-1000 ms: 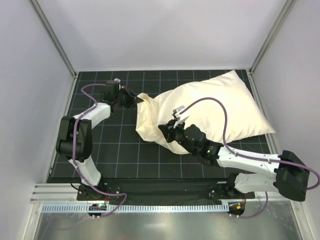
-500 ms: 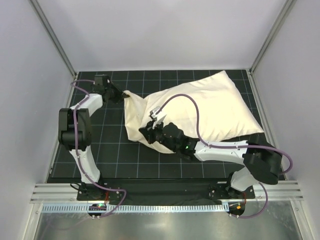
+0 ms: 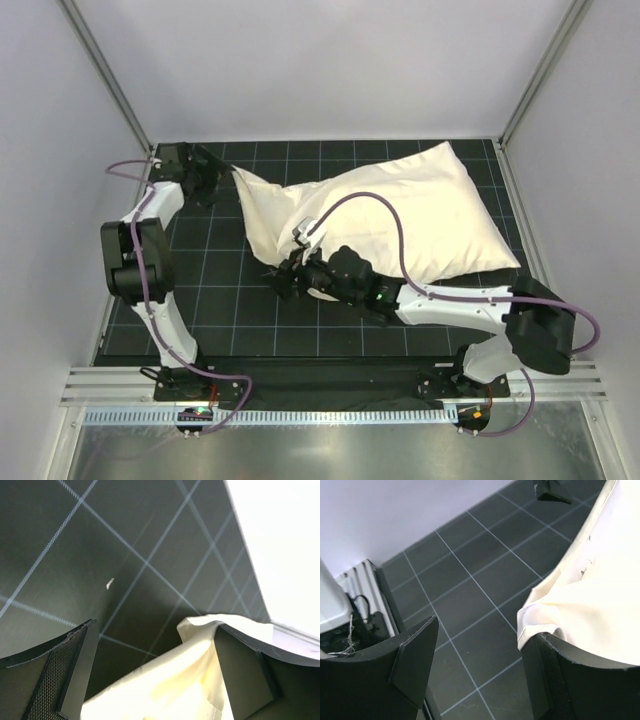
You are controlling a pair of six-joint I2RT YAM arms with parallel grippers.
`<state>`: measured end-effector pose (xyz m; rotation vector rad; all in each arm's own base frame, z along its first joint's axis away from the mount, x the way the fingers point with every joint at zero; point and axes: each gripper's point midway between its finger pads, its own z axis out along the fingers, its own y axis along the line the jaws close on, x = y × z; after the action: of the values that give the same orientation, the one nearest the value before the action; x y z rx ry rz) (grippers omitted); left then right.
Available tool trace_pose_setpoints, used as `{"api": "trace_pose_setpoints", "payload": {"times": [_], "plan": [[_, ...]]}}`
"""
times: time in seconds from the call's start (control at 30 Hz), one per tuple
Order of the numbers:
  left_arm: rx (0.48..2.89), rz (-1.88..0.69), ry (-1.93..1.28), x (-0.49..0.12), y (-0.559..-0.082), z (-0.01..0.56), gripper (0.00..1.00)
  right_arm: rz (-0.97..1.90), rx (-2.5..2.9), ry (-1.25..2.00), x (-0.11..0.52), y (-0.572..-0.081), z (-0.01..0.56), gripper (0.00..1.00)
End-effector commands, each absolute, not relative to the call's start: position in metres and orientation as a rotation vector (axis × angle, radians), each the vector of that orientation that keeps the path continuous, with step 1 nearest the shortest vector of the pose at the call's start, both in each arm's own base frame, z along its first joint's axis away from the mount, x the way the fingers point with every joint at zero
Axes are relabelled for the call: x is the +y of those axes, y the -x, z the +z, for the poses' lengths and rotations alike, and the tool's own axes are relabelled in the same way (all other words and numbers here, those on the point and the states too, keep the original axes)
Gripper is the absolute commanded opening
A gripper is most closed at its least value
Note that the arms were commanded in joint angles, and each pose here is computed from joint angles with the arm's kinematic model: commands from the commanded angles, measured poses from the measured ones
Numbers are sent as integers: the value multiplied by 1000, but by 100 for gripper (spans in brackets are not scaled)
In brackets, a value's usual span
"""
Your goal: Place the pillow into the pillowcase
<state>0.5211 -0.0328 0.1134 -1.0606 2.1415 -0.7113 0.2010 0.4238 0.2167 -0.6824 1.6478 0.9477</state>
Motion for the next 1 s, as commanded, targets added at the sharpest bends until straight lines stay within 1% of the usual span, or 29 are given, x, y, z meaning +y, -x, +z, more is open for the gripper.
{"api": "trace_pose_setpoints", "payload": {"times": [0.0,0.07,0.13,0.2,0.3,0.4,0.43,0.57,0.7,0.8,0.87,0.97], "plan": [[1945,-687,992,-14,-519,198,100,1051,1510,661,414,-185,273,72],[1928,-687,982,-14,-509,211,100,1105,1482,682,411,-174,284,76],[1927,-658,985,-12,-502,215,100,1170,1474,732,416,-162,289,77],[1921,-604,988,-3,-500,218,100,1206,1520,790,428,-155,283,77],[1961,-607,1004,-1,-500,208,100,1278,1560,816,445,-148,269,77],[2010,-607,999,-5,-495,194,100,1426,1541,886,462,-128,271,77],[2012,-601,1000,-4,-492,193,100,1482,1562,952,469,-116,260,77],[2027,-634,944,-13,-478,197,100,1590,1586,995,492,-95,260,79],[2084,-679,904,-25,-460,186,100,1659,1599,882,501,-100,257,79],[2162,-716,865,-41,-449,165,100,1653,1640,787,506,-111,247,80],[2205,-713,864,-48,-447,150,100,1599,1691,685,503,-125,238,80],[2262,-714,848,-64,-446,130,100,1581,1727,621,499,-130,235,80]]}}
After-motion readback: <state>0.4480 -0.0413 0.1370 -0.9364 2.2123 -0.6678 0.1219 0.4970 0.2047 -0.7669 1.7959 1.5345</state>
